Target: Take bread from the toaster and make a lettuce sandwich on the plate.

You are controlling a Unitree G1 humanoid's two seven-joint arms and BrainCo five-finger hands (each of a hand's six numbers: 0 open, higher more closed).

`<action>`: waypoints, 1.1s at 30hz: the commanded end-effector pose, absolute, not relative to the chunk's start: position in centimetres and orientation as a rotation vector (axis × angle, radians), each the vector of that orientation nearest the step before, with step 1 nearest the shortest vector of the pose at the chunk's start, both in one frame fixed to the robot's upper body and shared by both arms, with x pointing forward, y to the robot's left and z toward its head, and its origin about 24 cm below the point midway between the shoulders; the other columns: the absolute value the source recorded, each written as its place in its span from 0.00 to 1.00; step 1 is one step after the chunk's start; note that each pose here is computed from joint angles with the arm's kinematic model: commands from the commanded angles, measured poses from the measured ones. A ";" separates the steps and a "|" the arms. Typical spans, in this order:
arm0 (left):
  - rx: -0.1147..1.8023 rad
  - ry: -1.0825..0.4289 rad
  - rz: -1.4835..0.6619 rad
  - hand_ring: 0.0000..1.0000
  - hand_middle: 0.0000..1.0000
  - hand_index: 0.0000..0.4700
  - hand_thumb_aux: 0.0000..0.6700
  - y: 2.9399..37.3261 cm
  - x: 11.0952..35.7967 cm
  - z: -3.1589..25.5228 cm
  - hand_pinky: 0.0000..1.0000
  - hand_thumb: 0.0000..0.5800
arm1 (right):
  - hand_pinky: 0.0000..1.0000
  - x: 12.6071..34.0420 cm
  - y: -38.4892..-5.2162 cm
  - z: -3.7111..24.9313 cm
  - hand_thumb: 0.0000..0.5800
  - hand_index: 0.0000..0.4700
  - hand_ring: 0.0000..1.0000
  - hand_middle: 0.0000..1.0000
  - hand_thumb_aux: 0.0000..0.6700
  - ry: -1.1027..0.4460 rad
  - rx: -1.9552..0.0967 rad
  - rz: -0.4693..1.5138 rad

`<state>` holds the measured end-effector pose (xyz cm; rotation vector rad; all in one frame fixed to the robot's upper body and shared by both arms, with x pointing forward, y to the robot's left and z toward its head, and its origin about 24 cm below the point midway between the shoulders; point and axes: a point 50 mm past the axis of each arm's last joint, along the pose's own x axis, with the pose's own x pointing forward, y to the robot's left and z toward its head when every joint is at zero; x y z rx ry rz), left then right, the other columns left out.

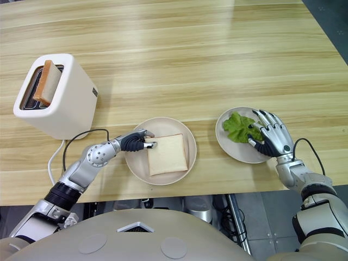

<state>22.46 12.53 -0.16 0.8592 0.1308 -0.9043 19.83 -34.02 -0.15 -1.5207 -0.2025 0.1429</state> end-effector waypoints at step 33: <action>1.376 -0.076 -0.665 0.00 0.00 0.00 0.00 13.7 25.4 3.7 0.00 0.00 | 1.00 23.9 -30.9 5.4 1.00 0.98 1.00 1.00 1.00 -0.514 -1.299 0.087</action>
